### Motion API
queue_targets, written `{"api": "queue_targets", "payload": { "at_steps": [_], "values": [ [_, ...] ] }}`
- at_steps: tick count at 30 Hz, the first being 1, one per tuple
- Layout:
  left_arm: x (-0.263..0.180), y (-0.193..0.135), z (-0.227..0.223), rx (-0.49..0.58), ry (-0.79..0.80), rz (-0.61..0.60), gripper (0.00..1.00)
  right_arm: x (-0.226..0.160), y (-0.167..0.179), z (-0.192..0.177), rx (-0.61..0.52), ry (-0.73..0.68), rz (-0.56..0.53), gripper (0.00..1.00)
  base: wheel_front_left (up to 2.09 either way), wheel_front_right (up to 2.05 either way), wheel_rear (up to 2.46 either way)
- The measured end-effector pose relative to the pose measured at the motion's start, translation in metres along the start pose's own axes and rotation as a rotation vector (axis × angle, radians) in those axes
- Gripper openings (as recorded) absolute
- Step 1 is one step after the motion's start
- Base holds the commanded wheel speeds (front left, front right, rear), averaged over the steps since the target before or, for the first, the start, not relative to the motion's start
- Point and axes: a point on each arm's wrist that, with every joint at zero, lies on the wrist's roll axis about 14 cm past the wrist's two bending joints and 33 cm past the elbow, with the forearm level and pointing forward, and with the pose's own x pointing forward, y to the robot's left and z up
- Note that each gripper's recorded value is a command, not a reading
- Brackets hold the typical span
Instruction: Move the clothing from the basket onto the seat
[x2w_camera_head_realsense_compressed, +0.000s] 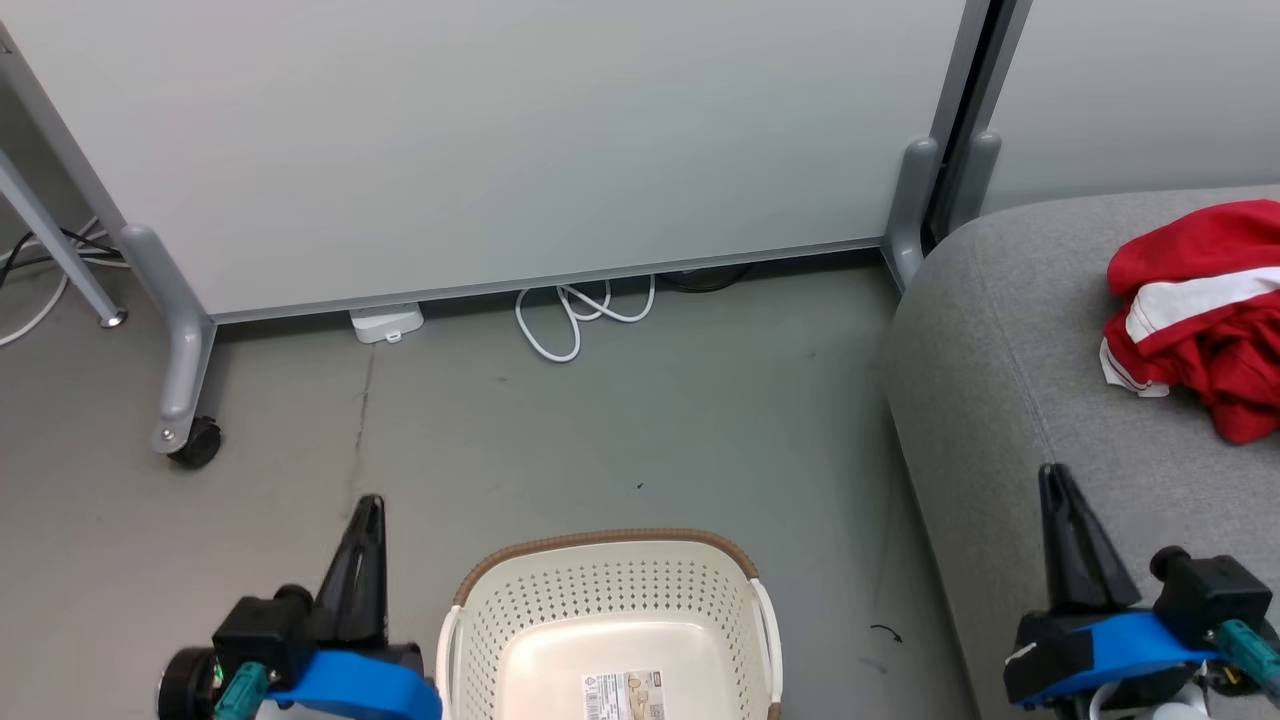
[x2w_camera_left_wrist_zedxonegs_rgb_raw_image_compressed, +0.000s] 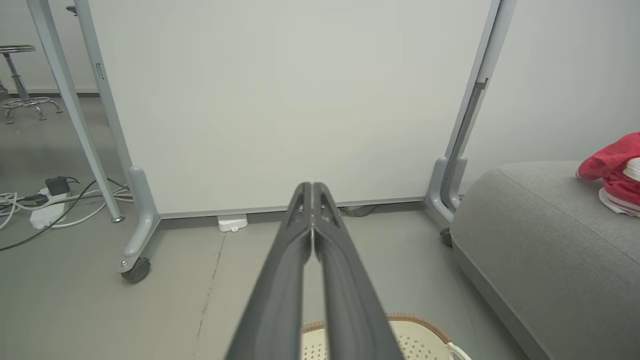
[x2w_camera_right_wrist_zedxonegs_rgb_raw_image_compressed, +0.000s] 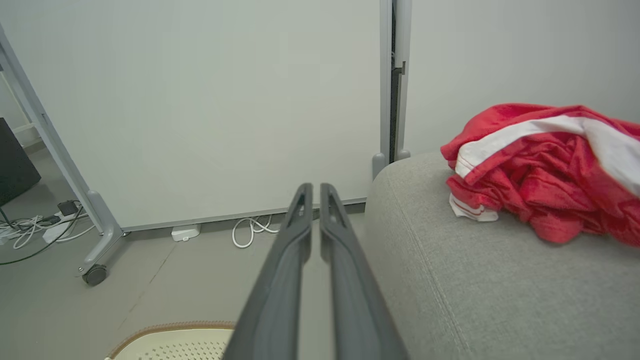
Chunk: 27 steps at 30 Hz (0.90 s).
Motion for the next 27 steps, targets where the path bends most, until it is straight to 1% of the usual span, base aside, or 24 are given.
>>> {"api": "queue_targets", "payload": {
  "at_steps": [2,7,27],
  "values": [
    [-0.004,0.001,-0.008,-0.024,0.028,0.011,0.0,-0.002,-0.002,-0.007,0.023,0.025,-0.01,0.0,0.0,0.0,0.0],
    [-0.004,0.008,-0.01,-0.12,0.039,0.047,0.0,-0.003,-0.006,-0.009,0.115,0.04,-0.038,0.0,0.0,0.0,0.0],
    [-0.002,0.024,-0.006,-0.464,0.032,0.134,0.0,-0.003,-0.012,-0.011,0.46,0.058,-0.099,0.0,0.0,0.0,0.0]
  ]
}}
